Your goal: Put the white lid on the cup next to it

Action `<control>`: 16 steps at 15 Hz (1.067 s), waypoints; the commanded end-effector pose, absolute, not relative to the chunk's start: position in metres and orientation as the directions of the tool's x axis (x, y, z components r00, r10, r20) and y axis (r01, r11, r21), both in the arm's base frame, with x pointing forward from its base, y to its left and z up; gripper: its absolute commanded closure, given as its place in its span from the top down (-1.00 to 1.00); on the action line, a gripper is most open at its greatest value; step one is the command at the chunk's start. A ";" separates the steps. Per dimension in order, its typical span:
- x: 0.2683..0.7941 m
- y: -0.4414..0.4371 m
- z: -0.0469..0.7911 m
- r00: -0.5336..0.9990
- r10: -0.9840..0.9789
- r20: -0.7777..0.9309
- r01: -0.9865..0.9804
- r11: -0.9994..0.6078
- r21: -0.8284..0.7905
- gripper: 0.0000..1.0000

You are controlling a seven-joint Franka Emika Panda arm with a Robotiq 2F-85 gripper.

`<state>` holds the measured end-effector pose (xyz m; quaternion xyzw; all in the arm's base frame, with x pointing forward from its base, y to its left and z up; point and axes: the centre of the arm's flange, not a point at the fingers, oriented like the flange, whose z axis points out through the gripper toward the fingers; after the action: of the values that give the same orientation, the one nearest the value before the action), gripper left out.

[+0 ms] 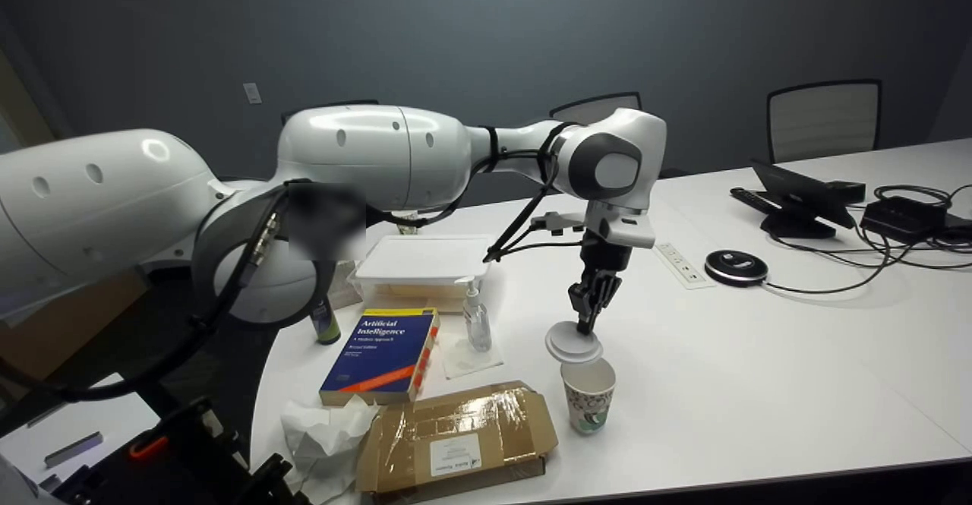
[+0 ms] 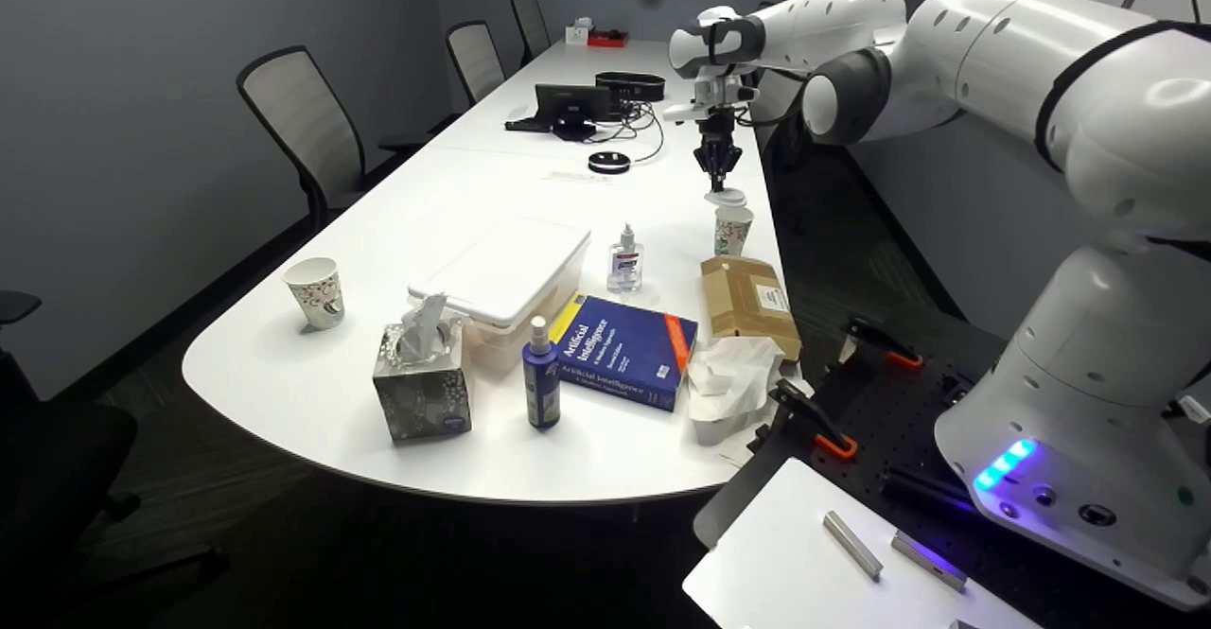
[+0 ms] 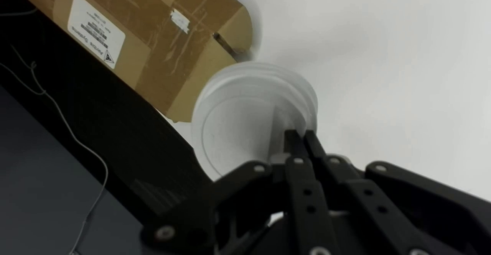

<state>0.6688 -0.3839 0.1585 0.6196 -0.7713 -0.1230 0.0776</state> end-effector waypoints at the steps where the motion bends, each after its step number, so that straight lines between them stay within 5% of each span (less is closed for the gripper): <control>1: 0.664 -0.384 0.149 -0.282 -0.959 -0.021 -0.925 0.266 0.272 -0.98; 16: 0.655 -0.404 0.144 -0.355 -0.935 0.011 -0.908 0.348 0.236 -0.98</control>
<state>0.6593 -0.4046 0.1399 0.5764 -0.8068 -0.1062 0.0751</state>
